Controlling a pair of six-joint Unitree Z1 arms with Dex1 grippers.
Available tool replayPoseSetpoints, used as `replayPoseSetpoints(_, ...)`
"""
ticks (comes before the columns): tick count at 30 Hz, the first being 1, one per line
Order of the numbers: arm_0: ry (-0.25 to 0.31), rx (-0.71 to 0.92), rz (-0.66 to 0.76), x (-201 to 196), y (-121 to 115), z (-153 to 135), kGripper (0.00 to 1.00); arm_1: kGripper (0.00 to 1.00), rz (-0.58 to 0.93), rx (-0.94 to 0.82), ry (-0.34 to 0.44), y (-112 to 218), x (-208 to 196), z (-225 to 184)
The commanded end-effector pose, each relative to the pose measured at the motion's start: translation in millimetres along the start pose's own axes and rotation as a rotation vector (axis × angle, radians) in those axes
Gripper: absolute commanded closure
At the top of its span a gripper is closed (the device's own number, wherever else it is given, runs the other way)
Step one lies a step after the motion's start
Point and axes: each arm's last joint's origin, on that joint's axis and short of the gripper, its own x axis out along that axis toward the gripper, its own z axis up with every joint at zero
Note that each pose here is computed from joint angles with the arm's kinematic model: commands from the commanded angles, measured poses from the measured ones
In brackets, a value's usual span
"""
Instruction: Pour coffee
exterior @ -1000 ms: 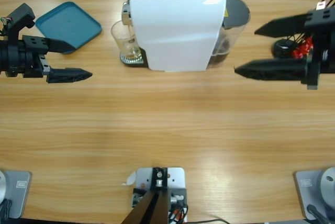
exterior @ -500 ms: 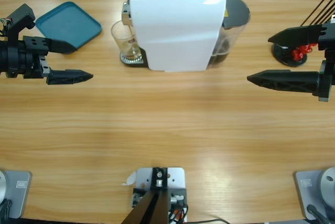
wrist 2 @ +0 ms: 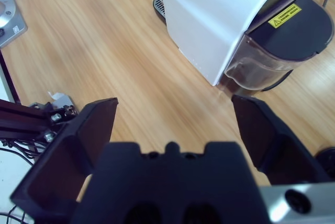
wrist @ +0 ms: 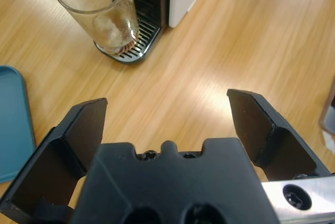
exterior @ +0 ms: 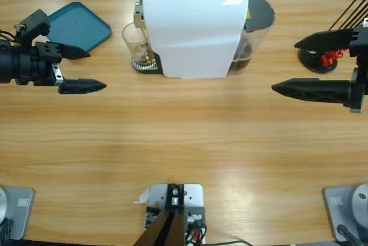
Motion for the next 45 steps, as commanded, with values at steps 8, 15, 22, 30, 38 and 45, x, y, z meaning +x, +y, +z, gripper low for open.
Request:
replayPoseSetpoints(8, -0.056, 0.069, 0.062, -9, -4, 1, 0.011, 0.004, 0.006, 0.014, 0.037, 5, -6, -15)
replayPoseSetpoints(15, -0.097, 0.131, 0.067, -7, -3, 4, 0.009, 0.004, 0.006, 0.013, 0.036, 6, -6, -15)
replayPoseSetpoints(22, -0.109, 0.077, 0.071, -8, 1, 1, 0.005, 0.004, 0.011, 0.018, 0.038, 6, -7, -16)
replayPoseSetpoints(30, -0.092, 0.061, 0.081, -6, 8, -6, 0.0, 0.004, 0.018, 0.021, 0.049, 7, -7, -23)
replayPoseSetpoints(38, -0.122, 0.065, 0.025, -5, 3, -11, 0.0, 0.004, 0.015, 0.027, 0.038, 8, -11, -23)
replayPoseSetpoints(45, -0.152, 0.081, 0.039, -9, 2, -9, 0.0, 0.009, 0.007, 0.025, 0.034, 12, -22, -30)
